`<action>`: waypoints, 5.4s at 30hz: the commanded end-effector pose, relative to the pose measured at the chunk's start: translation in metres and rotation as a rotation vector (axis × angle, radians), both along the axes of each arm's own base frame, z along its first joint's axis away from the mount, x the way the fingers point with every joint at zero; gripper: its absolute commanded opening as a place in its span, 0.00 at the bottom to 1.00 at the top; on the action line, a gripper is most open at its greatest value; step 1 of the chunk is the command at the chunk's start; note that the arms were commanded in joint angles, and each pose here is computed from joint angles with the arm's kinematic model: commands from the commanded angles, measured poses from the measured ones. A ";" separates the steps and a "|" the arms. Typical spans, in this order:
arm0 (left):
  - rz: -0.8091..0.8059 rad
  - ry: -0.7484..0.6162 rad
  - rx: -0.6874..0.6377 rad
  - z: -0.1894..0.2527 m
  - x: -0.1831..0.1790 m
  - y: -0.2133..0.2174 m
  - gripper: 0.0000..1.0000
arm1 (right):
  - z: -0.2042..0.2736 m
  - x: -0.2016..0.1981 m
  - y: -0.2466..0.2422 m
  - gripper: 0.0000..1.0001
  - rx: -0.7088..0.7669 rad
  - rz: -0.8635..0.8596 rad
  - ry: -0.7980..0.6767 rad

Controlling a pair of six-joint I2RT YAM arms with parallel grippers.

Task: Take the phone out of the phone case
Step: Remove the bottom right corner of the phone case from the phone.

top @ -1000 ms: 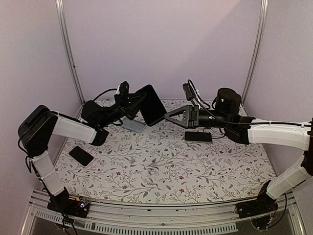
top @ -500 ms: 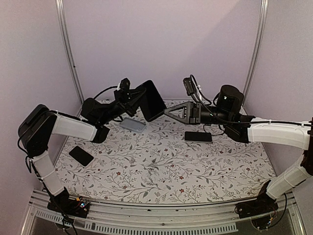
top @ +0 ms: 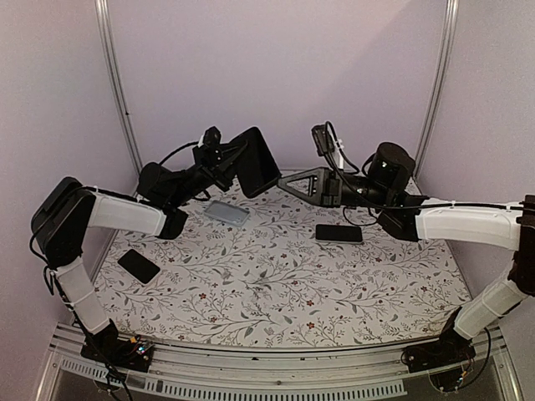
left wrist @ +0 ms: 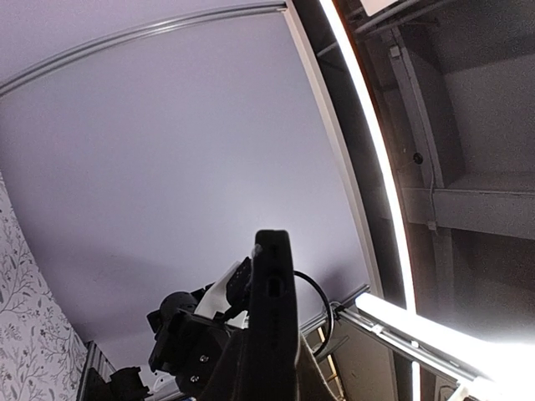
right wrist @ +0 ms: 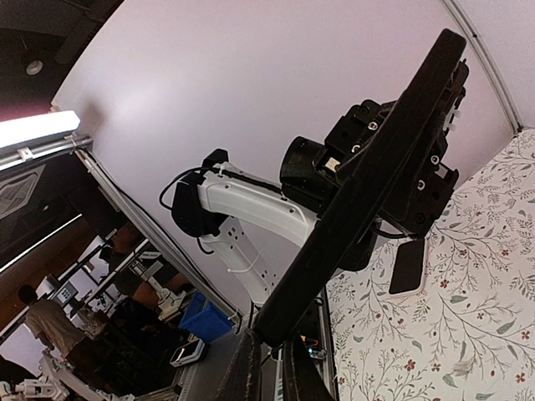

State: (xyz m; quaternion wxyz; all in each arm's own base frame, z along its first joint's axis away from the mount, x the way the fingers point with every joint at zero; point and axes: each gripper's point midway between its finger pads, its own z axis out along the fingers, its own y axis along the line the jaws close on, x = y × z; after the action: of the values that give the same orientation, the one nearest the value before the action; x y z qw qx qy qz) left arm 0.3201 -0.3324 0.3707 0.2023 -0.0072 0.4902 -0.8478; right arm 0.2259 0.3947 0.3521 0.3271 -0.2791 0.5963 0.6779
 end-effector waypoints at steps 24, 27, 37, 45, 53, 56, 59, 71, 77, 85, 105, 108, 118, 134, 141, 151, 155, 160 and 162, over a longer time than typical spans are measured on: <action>0.064 -0.228 -0.067 0.045 -0.030 0.023 0.00 | -0.078 0.030 -0.016 0.19 -0.116 -0.132 0.211; 0.076 -0.208 -0.036 0.034 -0.025 0.021 0.00 | -0.057 0.028 -0.018 0.34 -0.082 -0.143 0.161; 0.084 -0.168 -0.010 0.018 -0.016 0.018 0.00 | -0.011 0.009 -0.019 0.57 -0.025 -0.184 0.030; 0.089 -0.161 0.002 0.016 -0.013 0.016 0.00 | -0.003 0.003 -0.008 0.57 -0.039 -0.179 0.000; 0.088 -0.161 0.005 0.015 -0.013 0.016 0.00 | 0.002 0.000 -0.004 0.57 -0.041 -0.169 -0.014; 0.087 -0.164 0.001 0.017 -0.014 0.015 0.00 | -0.005 0.002 -0.003 0.56 -0.058 -0.176 0.004; 0.081 -0.169 -0.001 0.019 -0.015 0.015 0.00 | -0.010 0.006 -0.002 0.55 -0.072 -0.191 0.019; 0.076 -0.187 -0.010 0.024 -0.019 0.015 0.00 | -0.031 0.022 -0.001 0.51 -0.134 -0.259 0.108; 0.092 -0.230 -0.046 0.035 -0.024 0.021 0.00 | -0.066 0.033 -0.001 0.49 -0.226 -0.294 0.218; 0.101 -0.294 -0.063 0.048 -0.033 0.022 0.00 | -0.098 0.044 -0.008 0.48 -0.280 -0.332 0.343; 0.077 -0.366 -0.083 0.055 -0.052 0.018 0.00 | -0.133 0.071 -0.022 0.48 -0.325 -0.446 0.519; 0.069 -0.370 -0.082 0.053 -0.055 0.016 0.00 | -0.136 0.077 -0.023 0.48 -0.333 -0.476 0.533; 0.069 -0.396 -0.105 0.056 -0.064 0.018 0.00 | -0.160 0.088 -0.033 0.47 -0.382 -0.560 0.598; 0.037 -0.523 -0.095 0.063 -0.089 0.009 0.00 | -0.170 0.101 -0.030 0.46 -0.402 -0.588 0.654; 0.016 -0.479 -0.139 0.065 -0.088 0.010 0.00 | -0.172 0.113 -0.030 0.46 -0.408 -0.629 0.623; 0.133 -0.354 -0.056 0.048 -0.060 0.019 0.00 | -0.136 0.114 -0.037 0.46 -0.258 -0.546 0.485; 0.165 -0.230 0.044 0.018 -0.038 0.010 0.00 | -0.088 0.096 -0.014 0.46 -0.149 -0.361 0.334; 0.181 -0.086 0.084 -0.009 -0.018 0.006 0.00 | -0.057 0.070 0.012 0.45 -0.088 -0.203 0.223; 0.182 -0.052 0.100 -0.016 -0.013 0.004 0.00 | -0.050 0.062 0.017 0.44 -0.072 -0.168 0.197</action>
State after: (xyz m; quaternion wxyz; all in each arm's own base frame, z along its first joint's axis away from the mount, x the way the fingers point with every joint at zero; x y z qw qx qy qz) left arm 0.3374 -0.3209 0.3236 0.3233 -0.0440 0.5558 -0.7646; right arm 0.2877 0.4036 0.2917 0.2935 -0.1405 0.6935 0.6428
